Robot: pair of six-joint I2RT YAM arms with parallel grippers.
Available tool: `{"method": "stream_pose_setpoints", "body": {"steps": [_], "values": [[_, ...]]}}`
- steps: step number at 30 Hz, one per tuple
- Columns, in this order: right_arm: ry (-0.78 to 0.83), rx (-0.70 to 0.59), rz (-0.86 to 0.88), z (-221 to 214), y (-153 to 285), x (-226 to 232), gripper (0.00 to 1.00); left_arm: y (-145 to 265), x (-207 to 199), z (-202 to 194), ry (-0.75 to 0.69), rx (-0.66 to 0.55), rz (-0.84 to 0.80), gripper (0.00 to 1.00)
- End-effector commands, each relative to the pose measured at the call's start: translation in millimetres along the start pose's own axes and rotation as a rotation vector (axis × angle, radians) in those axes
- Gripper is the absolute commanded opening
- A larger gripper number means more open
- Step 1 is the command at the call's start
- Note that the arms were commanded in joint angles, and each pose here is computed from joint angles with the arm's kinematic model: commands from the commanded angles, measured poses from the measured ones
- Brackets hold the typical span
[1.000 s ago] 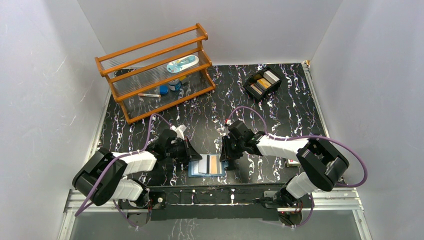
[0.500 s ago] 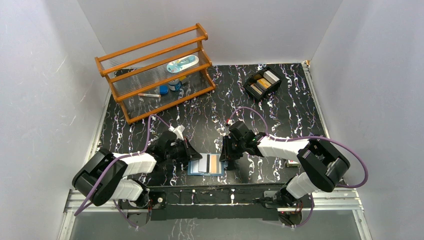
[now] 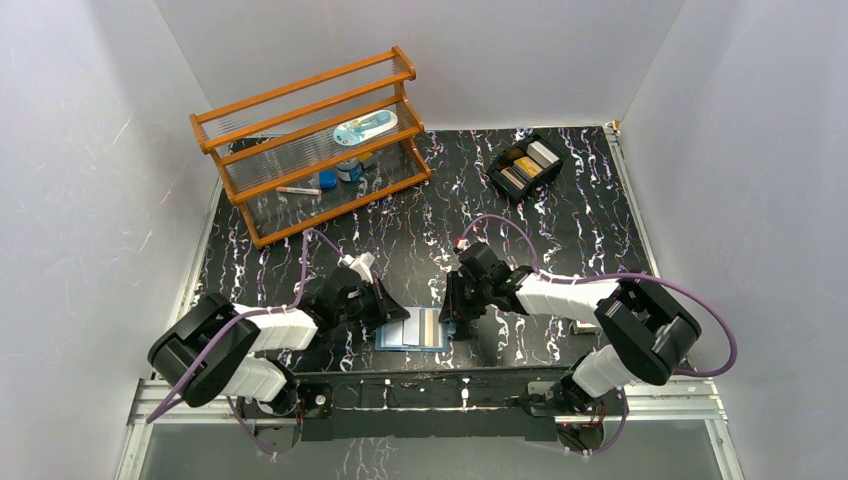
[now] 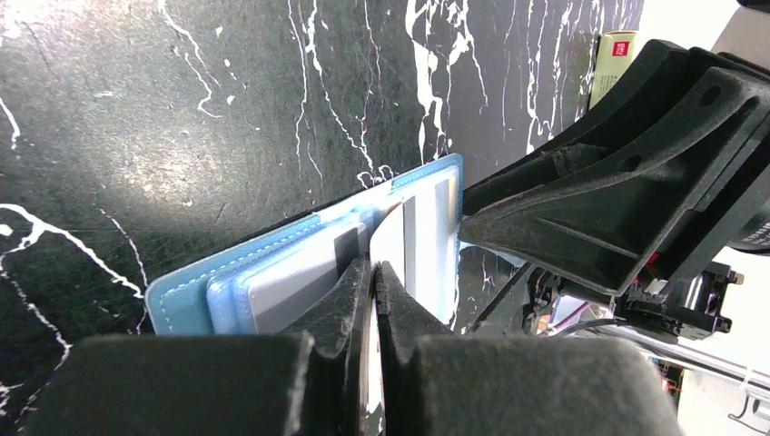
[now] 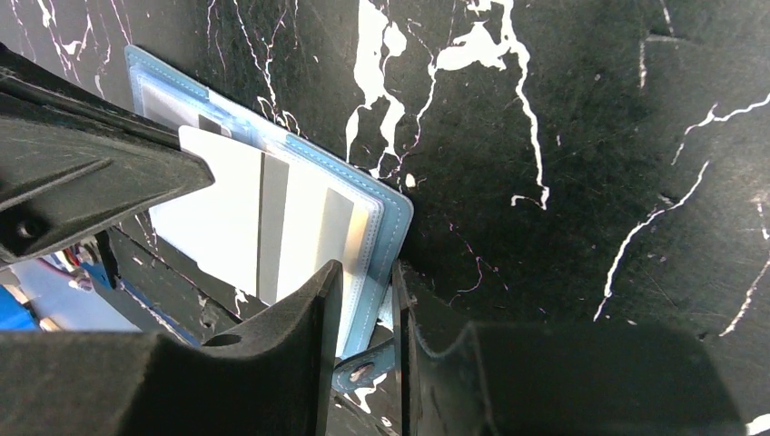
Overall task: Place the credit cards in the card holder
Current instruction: Insert the credit card into the card holder.
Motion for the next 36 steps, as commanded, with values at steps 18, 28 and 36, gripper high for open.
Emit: {"method": "stream_pose_setpoints", "body": {"steps": [18,28,36], "values": [[-0.05,-0.047,-0.044,-0.2,13.1,-1.7,0.37,8.3,-11.9,5.0,0.037,0.049,0.191,0.55],[-0.062,-0.033,0.012,-3.9,10.8,4.2,0.35,11.8,-15.0,4.2,0.039,0.096,0.237,0.6],[-0.093,-0.029,0.027,-10.9,6.7,5.8,0.33,2.5,-18.7,-6.0,0.125,0.128,0.195,0.61]]}}
Point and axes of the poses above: each gripper's point midway between its finger pads, its own y axis back along the fingers, its own x axis along the line the jaws close on, z = x × y, the point moved 4 cm from there along y, back along the fingers, and after that the axes turned 1 degree about -y, right-handed, at the moved point
